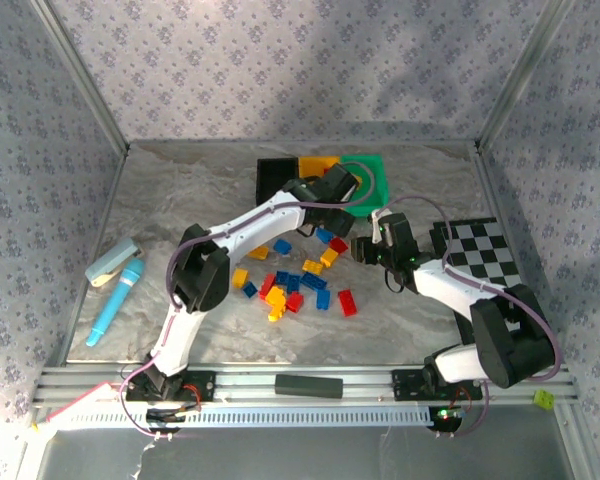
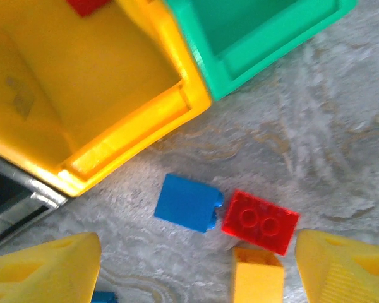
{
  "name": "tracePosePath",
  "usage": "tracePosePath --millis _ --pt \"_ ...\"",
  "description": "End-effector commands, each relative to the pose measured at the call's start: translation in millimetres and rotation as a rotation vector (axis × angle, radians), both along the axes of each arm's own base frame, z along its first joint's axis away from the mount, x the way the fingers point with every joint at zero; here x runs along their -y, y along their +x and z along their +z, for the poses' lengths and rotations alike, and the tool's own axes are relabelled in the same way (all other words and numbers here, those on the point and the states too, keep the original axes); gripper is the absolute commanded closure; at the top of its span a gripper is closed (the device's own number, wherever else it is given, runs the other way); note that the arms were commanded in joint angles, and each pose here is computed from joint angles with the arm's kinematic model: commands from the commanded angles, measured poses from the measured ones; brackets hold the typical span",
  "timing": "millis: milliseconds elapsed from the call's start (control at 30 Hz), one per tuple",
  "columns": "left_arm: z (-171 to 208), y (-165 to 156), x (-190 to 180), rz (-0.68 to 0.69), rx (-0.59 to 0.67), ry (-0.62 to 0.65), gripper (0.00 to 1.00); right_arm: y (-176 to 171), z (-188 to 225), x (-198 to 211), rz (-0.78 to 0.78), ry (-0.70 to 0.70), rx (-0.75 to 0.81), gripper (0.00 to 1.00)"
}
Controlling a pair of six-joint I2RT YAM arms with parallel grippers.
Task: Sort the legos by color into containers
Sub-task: Place the lego in the container, then pick up the lego from the center of the table.
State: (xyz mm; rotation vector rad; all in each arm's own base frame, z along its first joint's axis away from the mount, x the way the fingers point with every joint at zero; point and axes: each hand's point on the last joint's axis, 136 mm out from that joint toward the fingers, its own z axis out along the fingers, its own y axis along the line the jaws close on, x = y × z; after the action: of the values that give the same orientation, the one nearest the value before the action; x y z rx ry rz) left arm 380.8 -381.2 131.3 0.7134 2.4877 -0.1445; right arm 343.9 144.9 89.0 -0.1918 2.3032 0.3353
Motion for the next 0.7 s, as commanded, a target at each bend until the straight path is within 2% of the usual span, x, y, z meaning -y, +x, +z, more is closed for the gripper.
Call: tracePosePath --millis 0,267,467,667 --pt "-3 1 -7 0.051 -0.007 -0.032 0.2 5 13 7 -0.041 0.014 0.034 0.42" --pt "-44 5 -12 0.122 -0.114 -0.005 0.21 5 14 8 -0.048 0.032 0.038 0.42" --pt "-54 11 -2 0.167 -0.194 -0.121 0.23 5 14 10 -0.052 0.037 0.035 0.42" --pt "-55 14 2 0.184 -0.206 -0.122 0.24 5 15 11 -0.056 0.042 0.036 0.42"
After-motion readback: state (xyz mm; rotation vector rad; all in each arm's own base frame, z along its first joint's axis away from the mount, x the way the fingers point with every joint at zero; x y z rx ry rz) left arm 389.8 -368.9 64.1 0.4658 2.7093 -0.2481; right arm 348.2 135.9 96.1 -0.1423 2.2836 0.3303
